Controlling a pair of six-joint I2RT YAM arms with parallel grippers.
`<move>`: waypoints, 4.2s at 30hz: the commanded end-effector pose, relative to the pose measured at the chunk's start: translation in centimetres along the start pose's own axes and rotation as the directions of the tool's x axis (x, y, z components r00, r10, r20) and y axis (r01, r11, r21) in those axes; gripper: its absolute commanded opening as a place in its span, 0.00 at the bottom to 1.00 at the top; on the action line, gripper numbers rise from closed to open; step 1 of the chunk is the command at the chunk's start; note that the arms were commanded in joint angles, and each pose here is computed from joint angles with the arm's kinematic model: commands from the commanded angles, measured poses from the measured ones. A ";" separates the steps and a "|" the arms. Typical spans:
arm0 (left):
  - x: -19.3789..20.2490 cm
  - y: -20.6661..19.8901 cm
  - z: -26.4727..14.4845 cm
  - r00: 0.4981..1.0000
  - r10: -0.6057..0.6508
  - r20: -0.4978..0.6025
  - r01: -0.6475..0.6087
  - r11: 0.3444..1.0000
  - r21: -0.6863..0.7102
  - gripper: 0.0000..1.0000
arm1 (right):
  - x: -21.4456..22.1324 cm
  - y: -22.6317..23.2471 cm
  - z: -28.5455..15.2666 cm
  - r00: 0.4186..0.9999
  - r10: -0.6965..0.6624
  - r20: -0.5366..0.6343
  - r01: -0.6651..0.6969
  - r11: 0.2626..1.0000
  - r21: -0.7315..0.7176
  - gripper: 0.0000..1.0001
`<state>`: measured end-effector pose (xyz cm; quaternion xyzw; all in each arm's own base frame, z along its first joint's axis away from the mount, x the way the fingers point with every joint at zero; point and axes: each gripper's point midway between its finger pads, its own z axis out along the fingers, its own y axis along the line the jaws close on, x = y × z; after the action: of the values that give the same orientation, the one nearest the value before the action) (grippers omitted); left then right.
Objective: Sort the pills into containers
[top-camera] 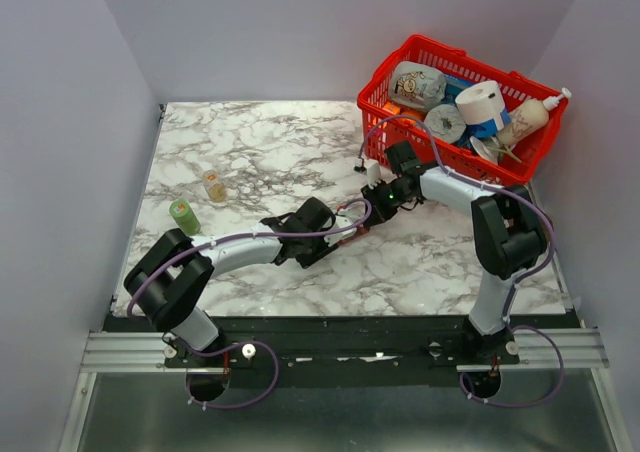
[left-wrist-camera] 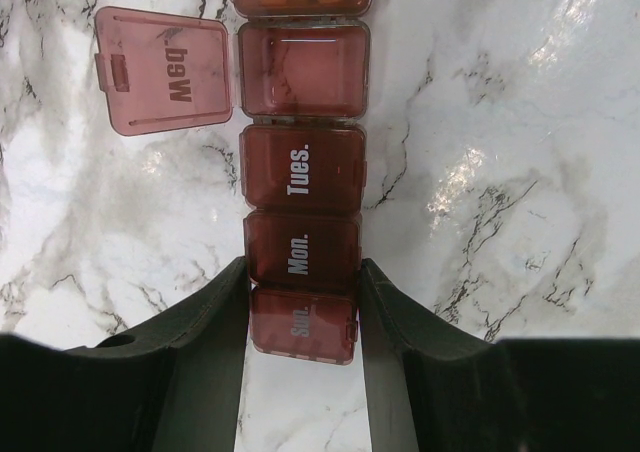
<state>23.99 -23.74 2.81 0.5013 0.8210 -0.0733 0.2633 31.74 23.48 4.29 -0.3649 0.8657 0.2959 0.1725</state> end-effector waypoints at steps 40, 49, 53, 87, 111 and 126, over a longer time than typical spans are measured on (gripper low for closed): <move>-1.6 0.4 -0.2 0.999 -0.023 0.033 0.024 1.000 -0.014 0.11 | -4.7 5.3 -8.3 0.958 -0.187 0.220 0.208 0.975 -0.077 0.12; -4.3 1.8 -3.4 0.982 -0.078 0.170 0.088 0.995 -0.053 0.76 | -5.5 6.7 -11.7 0.907 -0.274 0.321 0.310 0.948 -0.065 0.27; -6.1 2.0 -6.5 0.955 -0.104 0.279 0.116 0.993 -0.026 0.78 | -5.8 6.9 -13.2 0.884 -0.309 0.350 0.341 0.939 -0.032 0.31; 6.5 28.3 -18.4 0.414 -0.615 0.671 0.909 0.240 -0.340 0.99 | -9.4 11.0 -19.4 0.740 -0.354 0.572 0.384 0.921 0.074 1.00; 12.5 30.8 -6.5 0.475 -0.734 0.486 0.850 0.239 -0.469 0.86 | -7.0 11.0 -15.8 0.791 -0.291 0.539 0.396 0.914 -0.088 1.00; 9.2 30.4 -8.6 0.526 -0.701 0.481 0.841 0.347 -0.414 0.13 | -5.1 11.2 -14.7 0.762 -0.380 0.525 0.494 0.864 -0.092 1.00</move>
<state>43.13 2.93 5.94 -0.1027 0.9102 0.0512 0.3979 26.90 23.04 23.88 -0.4478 0.6733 0.4200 0.4120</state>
